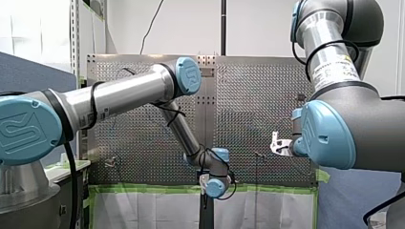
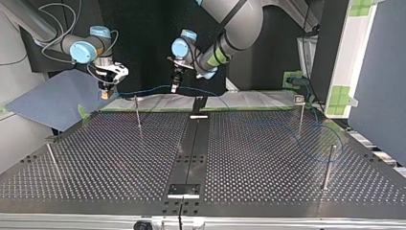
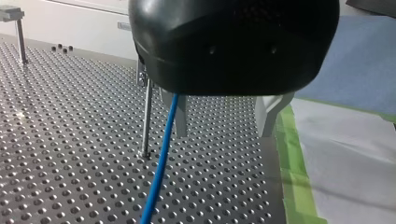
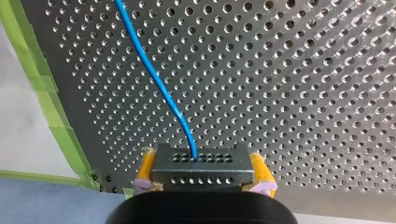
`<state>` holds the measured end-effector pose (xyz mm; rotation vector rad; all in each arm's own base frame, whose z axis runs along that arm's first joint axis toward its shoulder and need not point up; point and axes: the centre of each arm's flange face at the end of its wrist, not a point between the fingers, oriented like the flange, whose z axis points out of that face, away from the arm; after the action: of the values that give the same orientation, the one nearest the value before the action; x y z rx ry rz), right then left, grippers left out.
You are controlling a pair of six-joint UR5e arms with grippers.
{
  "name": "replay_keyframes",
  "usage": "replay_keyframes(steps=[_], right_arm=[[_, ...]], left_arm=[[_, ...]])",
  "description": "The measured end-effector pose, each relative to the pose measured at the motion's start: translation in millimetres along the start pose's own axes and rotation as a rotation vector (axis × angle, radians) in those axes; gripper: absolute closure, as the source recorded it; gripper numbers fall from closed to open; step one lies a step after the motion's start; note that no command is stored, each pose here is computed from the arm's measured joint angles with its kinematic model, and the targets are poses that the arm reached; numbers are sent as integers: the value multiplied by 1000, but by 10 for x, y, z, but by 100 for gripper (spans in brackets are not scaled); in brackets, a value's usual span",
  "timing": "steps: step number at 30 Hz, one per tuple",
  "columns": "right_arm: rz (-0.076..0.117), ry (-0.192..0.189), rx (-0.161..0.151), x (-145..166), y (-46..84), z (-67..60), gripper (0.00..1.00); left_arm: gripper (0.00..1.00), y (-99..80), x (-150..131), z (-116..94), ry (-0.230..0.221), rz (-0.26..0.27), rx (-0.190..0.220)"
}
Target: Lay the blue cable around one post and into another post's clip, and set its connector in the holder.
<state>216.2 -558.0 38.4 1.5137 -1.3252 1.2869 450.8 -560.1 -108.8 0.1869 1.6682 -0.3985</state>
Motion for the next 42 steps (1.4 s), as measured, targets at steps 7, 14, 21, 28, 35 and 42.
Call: replay_keyframes(steps=[7,14,21,28,35,42], right_arm=[[-2,-2,0,-3,-1,-1,100],[-2,-2,-1,-5,2,-1,100],[-2,-2,-2,-5,1,-2,100],[-6,-6,-2,-9,2,-6,100],[-8,-11,-2,-15,-2,-11,100],[-9,-14,-2,-24,-3,-19,100]], left_arm=[[31,-111,-233,16,-13,-3,10],[31,-177,-329,-33,5,8,14],[42,-147,-284,-87,22,17,7],[45,-91,-297,-52,18,10,0],[58,-49,-303,-25,15,4,-5],[76,-43,-304,-22,15,9,-6]])
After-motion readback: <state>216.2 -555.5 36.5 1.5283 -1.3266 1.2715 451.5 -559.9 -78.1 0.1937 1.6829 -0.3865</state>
